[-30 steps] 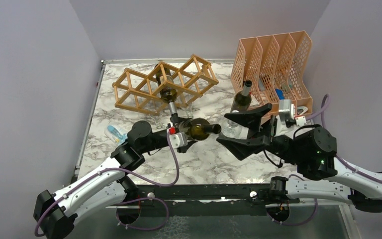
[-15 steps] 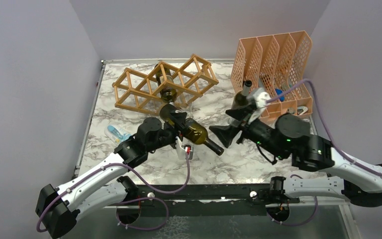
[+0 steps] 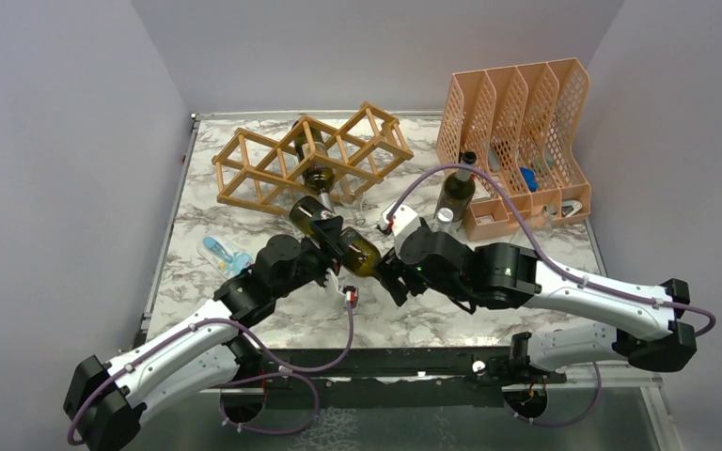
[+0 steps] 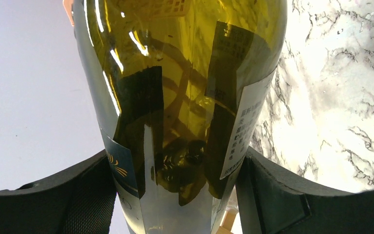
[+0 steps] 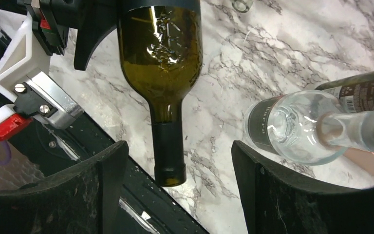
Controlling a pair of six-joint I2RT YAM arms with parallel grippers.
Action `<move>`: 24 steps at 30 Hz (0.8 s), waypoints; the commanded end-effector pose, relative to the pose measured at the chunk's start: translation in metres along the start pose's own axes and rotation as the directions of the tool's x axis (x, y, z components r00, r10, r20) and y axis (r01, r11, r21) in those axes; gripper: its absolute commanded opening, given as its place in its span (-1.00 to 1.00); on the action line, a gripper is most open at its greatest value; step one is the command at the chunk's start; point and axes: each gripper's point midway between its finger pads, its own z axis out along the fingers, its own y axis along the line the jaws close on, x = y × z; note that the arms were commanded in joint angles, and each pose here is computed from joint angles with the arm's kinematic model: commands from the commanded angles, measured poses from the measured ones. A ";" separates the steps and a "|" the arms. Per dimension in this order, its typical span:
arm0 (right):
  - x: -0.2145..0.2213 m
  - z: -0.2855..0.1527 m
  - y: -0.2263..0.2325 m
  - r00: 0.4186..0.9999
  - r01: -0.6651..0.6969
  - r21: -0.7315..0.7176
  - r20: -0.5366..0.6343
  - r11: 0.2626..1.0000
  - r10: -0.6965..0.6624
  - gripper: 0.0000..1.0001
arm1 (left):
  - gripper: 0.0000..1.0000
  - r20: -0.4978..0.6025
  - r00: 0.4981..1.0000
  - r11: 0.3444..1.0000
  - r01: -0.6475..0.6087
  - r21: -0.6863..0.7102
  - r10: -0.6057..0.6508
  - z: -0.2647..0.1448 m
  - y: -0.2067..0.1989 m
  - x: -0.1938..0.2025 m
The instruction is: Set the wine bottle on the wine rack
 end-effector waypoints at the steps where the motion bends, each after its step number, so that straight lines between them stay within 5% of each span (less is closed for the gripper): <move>1: 0.006 0.004 0.013 0.999 0.004 -0.052 -0.037 0.999 -0.006 0.59 | -1.00 -0.007 0.998 0.979 -0.055 -0.196 0.055 -0.012 0.053 -0.002; 24: 0.047 0.088 0.033 0.977 -0.006 -0.147 -0.212 0.989 -0.025 -0.07 | -1.00 0.062 0.998 0.981 -0.003 -0.192 0.015 -0.014 0.053 -0.013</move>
